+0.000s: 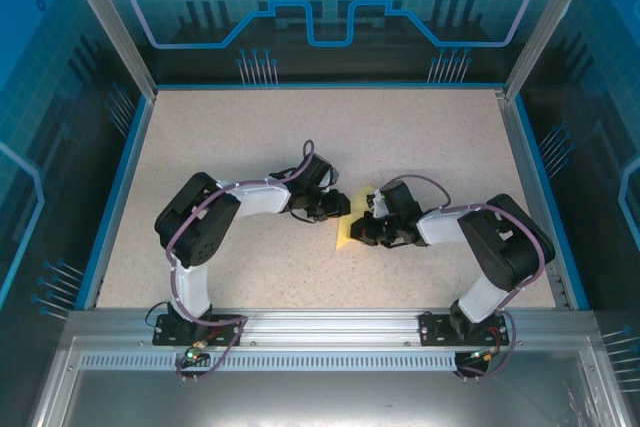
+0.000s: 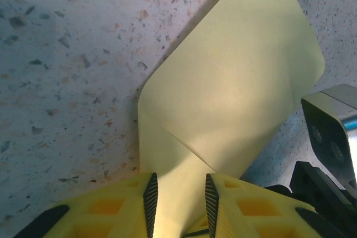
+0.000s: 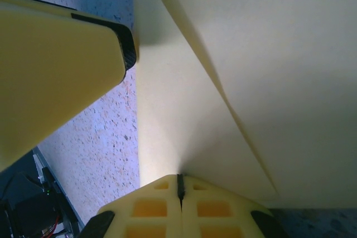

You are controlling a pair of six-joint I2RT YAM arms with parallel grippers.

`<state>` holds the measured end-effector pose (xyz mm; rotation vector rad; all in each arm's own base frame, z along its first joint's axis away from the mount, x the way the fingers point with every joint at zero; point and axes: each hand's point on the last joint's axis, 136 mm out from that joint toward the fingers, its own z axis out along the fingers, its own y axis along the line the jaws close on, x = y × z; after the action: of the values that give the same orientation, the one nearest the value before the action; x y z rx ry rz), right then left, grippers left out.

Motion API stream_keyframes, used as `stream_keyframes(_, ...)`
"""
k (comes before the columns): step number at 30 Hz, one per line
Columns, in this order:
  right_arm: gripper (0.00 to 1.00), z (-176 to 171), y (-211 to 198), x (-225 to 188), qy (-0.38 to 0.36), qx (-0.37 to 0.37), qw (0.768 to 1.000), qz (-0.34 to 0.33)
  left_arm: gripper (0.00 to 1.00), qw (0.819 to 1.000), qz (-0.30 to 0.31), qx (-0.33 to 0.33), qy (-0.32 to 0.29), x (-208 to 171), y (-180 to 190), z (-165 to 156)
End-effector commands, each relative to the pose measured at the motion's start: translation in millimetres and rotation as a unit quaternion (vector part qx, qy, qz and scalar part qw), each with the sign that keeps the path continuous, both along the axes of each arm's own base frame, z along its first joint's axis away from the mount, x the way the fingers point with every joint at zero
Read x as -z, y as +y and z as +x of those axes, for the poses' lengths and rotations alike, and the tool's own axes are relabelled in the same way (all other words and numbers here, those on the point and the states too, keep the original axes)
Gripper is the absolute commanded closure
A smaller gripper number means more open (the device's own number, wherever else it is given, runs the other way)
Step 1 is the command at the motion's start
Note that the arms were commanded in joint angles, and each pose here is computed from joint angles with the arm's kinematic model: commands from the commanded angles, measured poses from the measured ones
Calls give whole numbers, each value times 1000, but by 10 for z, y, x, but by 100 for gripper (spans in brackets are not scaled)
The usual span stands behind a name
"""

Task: Fold a paper plane with a square sheet of paper (pick it up from the middle)
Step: Fold the wing for the fifth time at the center of the table.

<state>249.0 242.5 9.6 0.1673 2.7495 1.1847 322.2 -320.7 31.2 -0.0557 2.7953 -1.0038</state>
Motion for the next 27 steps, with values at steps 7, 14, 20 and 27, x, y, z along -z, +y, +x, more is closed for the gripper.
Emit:
stream_keyframes(7,99,-214,-328,387,53,21,996,-71,69,997,75,5,-36,-10,174,51)
stream_keyframes(14,99,-213,-322,379,51,21,996,-69,65,997,68,18,-43,-17,64,112)
stream_keyframes(20,99,-206,-313,376,52,21,996,-68,68,997,67,21,-36,36,36,101)
stream_keyframes(27,99,-201,-309,365,51,20,996,-65,68,995,84,29,-36,50,51,124)
